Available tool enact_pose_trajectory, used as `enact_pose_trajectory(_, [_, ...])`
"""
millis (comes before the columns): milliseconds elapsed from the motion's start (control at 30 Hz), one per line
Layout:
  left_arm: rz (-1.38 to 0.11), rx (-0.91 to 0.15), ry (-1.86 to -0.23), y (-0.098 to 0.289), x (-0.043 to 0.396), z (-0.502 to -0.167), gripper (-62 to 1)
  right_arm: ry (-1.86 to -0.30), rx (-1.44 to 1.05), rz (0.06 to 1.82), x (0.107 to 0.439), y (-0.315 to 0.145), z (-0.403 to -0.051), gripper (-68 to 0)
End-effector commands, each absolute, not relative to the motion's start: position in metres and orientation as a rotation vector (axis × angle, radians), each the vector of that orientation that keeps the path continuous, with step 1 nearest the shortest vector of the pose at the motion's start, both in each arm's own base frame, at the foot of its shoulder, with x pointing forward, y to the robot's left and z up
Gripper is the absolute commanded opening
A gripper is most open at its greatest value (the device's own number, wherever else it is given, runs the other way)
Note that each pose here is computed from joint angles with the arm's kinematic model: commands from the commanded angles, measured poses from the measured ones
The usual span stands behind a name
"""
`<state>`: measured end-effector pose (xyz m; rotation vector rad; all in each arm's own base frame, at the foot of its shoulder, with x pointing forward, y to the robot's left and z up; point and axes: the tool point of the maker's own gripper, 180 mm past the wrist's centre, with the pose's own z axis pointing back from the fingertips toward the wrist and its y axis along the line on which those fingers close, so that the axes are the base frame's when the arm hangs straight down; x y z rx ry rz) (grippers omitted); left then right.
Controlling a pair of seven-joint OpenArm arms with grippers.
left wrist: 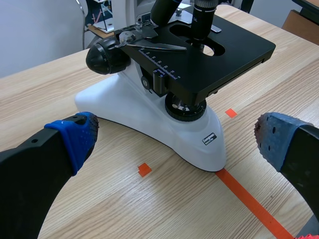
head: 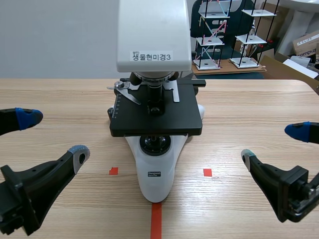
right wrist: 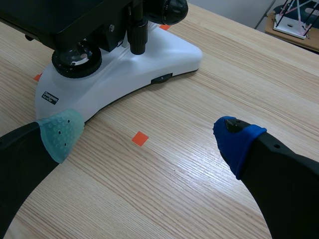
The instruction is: Point at the eyepiece
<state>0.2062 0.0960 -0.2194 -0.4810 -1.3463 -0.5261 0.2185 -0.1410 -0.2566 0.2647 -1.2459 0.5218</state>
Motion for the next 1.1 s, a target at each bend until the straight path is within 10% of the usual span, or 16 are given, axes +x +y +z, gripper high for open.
enact_pose_trajectory(0, [-0.52,-0.499,-1.369,0.093,0.206,-0.213,1.4,-1.281,0.267,0.523,0.223,-0.14,-0.248,-10.2])
enact_pose_trajectory(333, [-0.52,-0.5,-1.371,0.093,0.206,-0.212,1.4,-1.281,0.267,0.523,0.223,-0.14,-0.248,-12.6])
enact_pose_trajectory(500, [-0.52,-0.5,-1.371,0.093,0.206,-0.212,1.4,-1.312,0.275,0.52,0.224,-0.139,-0.242,-67.9])
enact_pose_trajectory(1067, [-0.525,-0.493,-1.37,0.094,0.207,-0.212,1.4,-1.687,0.219,0.565,0.268,-0.143,-0.147,-67.9])
